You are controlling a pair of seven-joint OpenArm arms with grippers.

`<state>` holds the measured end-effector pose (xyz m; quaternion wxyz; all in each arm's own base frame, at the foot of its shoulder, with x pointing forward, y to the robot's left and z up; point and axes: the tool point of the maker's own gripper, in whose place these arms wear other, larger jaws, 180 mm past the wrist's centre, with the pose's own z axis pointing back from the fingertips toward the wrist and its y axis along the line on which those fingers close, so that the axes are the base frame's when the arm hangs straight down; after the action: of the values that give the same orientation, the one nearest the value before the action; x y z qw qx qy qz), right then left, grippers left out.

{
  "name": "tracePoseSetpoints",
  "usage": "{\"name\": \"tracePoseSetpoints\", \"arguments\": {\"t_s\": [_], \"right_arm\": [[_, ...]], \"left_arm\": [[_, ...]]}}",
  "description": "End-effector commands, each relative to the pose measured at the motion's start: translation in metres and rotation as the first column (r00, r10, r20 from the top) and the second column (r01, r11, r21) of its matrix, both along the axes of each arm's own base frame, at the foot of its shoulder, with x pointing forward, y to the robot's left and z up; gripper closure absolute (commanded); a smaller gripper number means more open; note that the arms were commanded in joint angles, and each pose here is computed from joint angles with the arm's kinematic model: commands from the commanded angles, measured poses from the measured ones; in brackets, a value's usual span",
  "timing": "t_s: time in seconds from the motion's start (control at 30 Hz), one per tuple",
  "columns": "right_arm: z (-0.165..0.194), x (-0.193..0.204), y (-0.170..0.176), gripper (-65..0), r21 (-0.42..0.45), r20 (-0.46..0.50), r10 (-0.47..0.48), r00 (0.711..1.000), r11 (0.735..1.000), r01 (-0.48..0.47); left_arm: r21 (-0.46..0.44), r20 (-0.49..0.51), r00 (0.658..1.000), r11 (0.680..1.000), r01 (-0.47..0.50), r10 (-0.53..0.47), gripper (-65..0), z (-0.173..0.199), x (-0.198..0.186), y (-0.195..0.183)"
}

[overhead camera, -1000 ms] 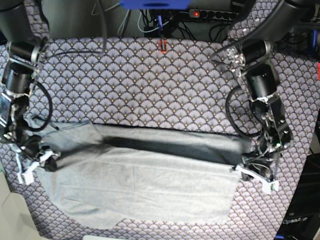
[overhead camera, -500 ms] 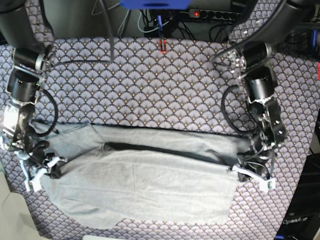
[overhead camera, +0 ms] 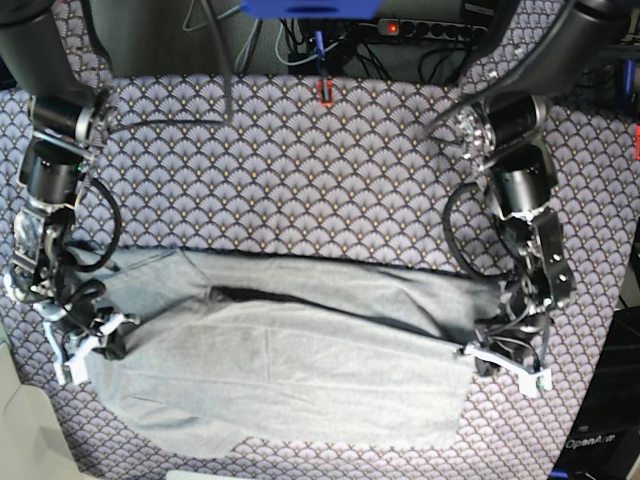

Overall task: Fold the T-shirt properly
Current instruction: 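Lower the folded edge onto the shirt and open both grippers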

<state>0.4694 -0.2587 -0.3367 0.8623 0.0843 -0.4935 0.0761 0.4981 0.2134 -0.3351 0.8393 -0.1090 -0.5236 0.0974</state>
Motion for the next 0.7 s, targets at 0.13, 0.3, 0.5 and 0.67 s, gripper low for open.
{"name": "tracePoseSetpoints", "arguments": {"t_s": [0.13, 0.3, 0.5, 0.67], "right_arm": [[0.027, 0.013, -0.008, -3.4, -0.007, 0.073, -0.009, 0.997, 1.000, 0.010], [0.018, 0.006, -0.009, -17.9, -0.005, 0.054, -0.012, 0.998, 1.000, 0.012], [0.006, -0.003, -0.011, -31.9, -0.007, 0.034, -0.014, 0.999, 1.000, 0.015], [-0.006, -0.021, -0.036, -32.6, 0.003, 0.007, -0.080, 0.997, 0.997, 0.080]], "left_arm": [[0.000, 0.064, 0.998, 1.000, -0.011, 0.011, 0.0, 0.020, 0.009, 0.005], [-0.002, 0.058, 0.998, 1.000, -0.015, 0.015, -18.8, 0.017, 0.006, 0.006], [0.013, 0.037, 0.999, 1.000, -0.005, 0.005, -33.1, 0.004, -0.007, 0.005], [0.052, -0.002, 1.000, 0.999, -0.005, 0.005, -33.1, -0.009, -0.033, 0.011]]}}
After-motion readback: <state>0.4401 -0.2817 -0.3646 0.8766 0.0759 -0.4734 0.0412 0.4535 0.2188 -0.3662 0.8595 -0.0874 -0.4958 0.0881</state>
